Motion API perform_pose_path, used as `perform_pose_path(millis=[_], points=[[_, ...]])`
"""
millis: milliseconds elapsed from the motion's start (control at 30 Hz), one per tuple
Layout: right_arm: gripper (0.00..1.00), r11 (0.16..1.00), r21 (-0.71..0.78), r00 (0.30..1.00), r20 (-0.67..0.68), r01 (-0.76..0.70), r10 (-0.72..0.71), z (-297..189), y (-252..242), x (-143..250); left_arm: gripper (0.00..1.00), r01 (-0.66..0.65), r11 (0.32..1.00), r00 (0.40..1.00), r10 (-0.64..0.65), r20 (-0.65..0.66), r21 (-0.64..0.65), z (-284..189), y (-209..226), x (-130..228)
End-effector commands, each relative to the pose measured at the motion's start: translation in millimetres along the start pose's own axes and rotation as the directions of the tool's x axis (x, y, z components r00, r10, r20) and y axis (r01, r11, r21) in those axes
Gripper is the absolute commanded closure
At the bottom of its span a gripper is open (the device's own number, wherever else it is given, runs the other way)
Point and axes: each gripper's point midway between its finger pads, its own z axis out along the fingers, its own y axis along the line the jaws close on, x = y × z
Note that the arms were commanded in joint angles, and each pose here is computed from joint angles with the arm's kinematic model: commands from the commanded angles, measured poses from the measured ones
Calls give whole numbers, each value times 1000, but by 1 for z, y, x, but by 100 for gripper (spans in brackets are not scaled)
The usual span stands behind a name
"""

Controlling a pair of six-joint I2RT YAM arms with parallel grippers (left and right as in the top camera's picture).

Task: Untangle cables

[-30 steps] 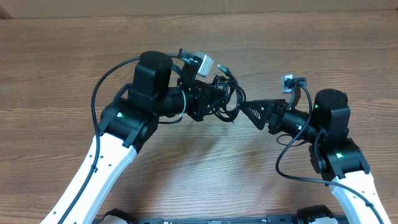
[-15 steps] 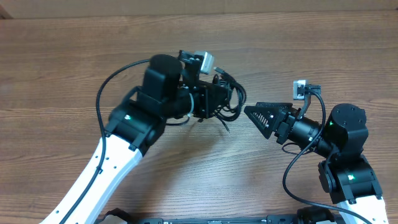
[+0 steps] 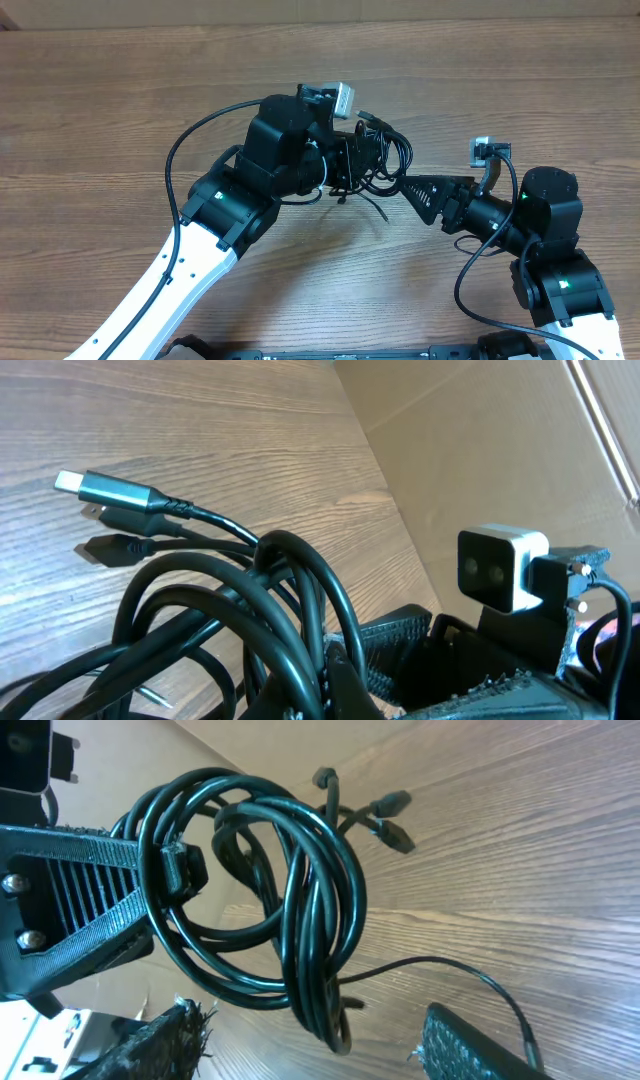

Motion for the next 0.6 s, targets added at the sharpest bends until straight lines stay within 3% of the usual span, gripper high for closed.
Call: perform_pose_path(millis=[0,333,567], points=[[33,999,3,999,16,48,-48,-1,0,-3,96,67,998,997,-68,27,14,-5,-8,-8],[43,998,-25,998,20,63,-63,-2,6,-5,96,60,997,998,-60,2,52,0,-25,3],[66,998,-23,998,17,60,-60,-2,5,-4,96,49,997,999,-50,8,66,1,-30,2]])
